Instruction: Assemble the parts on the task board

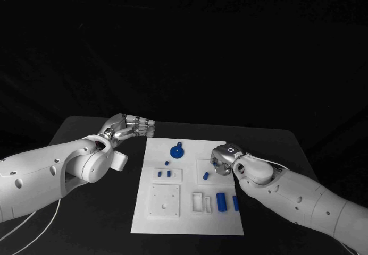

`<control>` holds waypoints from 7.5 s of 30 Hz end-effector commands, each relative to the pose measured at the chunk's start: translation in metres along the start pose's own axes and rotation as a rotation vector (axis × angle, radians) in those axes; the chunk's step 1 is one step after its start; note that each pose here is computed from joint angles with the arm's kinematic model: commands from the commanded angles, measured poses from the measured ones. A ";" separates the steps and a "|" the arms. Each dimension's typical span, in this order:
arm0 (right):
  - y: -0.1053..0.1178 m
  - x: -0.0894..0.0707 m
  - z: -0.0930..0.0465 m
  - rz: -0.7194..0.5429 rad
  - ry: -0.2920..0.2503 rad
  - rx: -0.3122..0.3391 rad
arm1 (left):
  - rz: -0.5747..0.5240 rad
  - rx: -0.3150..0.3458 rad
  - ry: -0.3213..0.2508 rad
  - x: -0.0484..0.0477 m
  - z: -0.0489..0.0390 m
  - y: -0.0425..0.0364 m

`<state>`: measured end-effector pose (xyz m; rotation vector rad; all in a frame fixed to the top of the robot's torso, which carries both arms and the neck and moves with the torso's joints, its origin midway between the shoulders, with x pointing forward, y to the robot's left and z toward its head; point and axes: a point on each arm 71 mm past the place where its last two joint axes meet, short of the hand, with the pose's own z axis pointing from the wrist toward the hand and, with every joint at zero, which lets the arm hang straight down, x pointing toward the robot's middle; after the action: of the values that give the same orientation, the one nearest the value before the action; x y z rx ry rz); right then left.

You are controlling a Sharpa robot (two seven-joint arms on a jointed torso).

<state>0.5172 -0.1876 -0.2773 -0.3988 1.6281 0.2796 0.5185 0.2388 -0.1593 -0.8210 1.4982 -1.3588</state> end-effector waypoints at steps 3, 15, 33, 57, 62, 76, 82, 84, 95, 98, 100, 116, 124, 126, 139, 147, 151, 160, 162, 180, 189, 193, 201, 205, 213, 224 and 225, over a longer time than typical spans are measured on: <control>-0.001 0.002 -0.001 -0.020 -0.017 0.012 | -0.011 0.001 0.015 0.0012 0.0008 -0.0015; 0.004 -0.008 -0.003 -0.002 -0.097 0.000 | -0.009 0.000 0.012 -0.0006 0.0010 -0.0010; 0.010 -0.041 -0.011 0.106 -0.151 -0.026 | -0.005 0.000 0.002 -0.0045 0.0013 -0.0007; 0.108 -0.051 -0.019 0.312 -0.181 -0.255 | -0.001 0.024 -0.036 0.0064 0.0147 -0.0096; 0.124 -0.037 -0.018 0.293 -0.150 -0.279 | -0.003 0.030 -0.045 0.0087 0.0176 -0.0115; 0.148 -0.012 -0.020 0.265 -0.080 -0.315 | -0.011 0.033 -0.050 0.0118 0.0208 -0.0131; 0.155 -0.003 -0.022 0.263 -0.060 -0.324 | -0.014 0.033 -0.046 0.0131 0.0216 -0.0133; 0.156 -0.001 -0.023 0.259 -0.058 -0.325 | -0.016 0.033 -0.045 0.0134 0.0218 -0.0133; 0.156 0.009 -0.026 0.243 -0.046 -0.321 | -0.020 0.031 -0.038 0.0137 0.0221 -0.0130; 0.156 0.011 -0.027 0.242 -0.042 -0.320 | -0.020 0.030 -0.036 0.0135 0.0221 -0.0128; 0.156 0.012 -0.027 0.240 -0.040 -0.318 | -0.020 0.029 -0.036 0.0134 0.0222 -0.0127; 0.155 0.019 -0.026 0.225 -0.045 -0.306 | -0.024 0.025 -0.026 0.0135 0.0221 -0.0121; 0.156 0.019 -0.025 0.222 -0.061 -0.304 | -0.025 0.022 -0.022 0.0134 0.0221 -0.0119; 0.157 0.019 -0.025 0.223 -0.066 -0.303 | -0.026 0.022 -0.021 0.0135 0.0221 -0.0118; 0.160 0.022 -0.026 0.211 -0.043 -0.308 | -0.028 0.017 -0.013 0.0147 0.0226 -0.0115; 0.165 0.028 -0.028 0.202 -0.002 -0.326 | -0.029 0.014 -0.010 0.0152 0.0230 -0.0113; 0.166 0.032 -0.029 0.199 0.012 -0.332 | -0.030 0.013 -0.007 0.0156 0.0231 -0.0113; 0.164 0.034 -0.029 0.228 -0.004 -0.332 | -0.031 0.008 -0.002 0.0162 0.0232 -0.0109; 0.164 0.033 -0.030 0.234 -0.011 -0.331 | -0.031 0.007 -0.002 0.0161 0.0232 -0.0108; 0.142 0.007 -0.044 0.286 -0.103 -0.312 | -0.030 0.001 -0.007 0.0107 0.0208 -0.0095; 0.088 -0.028 -0.050 0.233 -0.084 -0.186 | -0.028 0.002 -0.013 0.0077 0.0197 -0.0089; 0.064 -0.035 -0.050 0.208 -0.077 -0.129 | -0.027 0.002 -0.015 0.0069 0.0195 -0.0087; 0.037 -0.028 -0.047 0.179 -0.034 -0.066 | -0.027 0.003 -0.015 0.0065 0.0196 -0.0085; 0.033 -0.023 -0.045 0.172 -0.001 -0.056 | -0.027 0.003 -0.015 0.0065 0.0198 -0.0084; 0.031 -0.013 -0.040 0.164 0.066 -0.050 | -0.026 0.001 -0.017 0.0057 0.0198 -0.0081; 0.041 -0.010 -0.034 0.188 0.079 -0.085 | -0.026 0.001 -0.018 0.0055 0.0199 -0.0079; 0.041 -0.009 -0.034 0.189 0.080 -0.087 | -0.025 0.001 -0.018 0.0054 0.0198 -0.0079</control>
<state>0.4709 -0.1650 -0.2648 -0.3028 1.7133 0.4676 0.5344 0.2272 -0.1532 -0.8581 1.4778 -1.3472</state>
